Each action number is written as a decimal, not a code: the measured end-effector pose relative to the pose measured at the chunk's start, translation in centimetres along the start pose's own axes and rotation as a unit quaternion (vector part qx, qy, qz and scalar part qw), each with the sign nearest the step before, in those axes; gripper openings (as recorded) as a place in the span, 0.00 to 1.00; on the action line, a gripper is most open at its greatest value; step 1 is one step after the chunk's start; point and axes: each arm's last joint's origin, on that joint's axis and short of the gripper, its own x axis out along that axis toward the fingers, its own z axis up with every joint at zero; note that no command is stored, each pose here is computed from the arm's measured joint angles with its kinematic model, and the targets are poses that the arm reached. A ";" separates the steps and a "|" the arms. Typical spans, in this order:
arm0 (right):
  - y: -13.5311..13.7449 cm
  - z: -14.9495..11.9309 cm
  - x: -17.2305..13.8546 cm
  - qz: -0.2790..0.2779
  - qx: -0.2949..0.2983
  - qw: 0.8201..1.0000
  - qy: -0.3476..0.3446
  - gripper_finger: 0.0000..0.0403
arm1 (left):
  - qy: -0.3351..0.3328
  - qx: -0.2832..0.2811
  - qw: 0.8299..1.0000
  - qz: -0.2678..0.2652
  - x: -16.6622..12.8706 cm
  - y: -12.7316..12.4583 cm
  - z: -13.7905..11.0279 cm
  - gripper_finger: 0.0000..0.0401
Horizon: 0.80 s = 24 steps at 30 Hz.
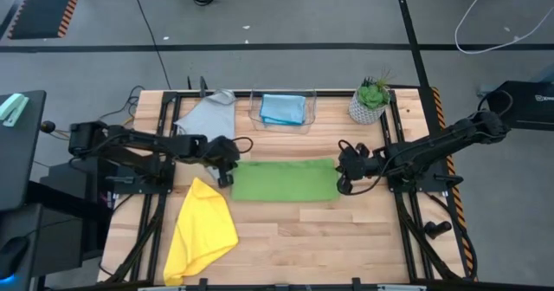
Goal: Fold microfiber towels
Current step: Fold the green microfiber towel
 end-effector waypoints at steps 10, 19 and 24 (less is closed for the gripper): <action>-0.6 0.4 0.4 -0.033 0.011 0.999 -0.020 0.01 | 0.000 -0.032 0.998 0.061 0.0 -0.1 -0.6 0.01; -1.2 0.0 1.5 -0.050 0.035 0.998 -0.001 0.08 | -0.007 -0.059 0.995 0.076 0.6 0.3 -1.5 0.15; -0.4 1.8 -0.1 -0.034 0.044 0.998 -0.016 0.32 | -0.016 -0.030 0.997 0.074 -0.2 0.2 -0.4 0.34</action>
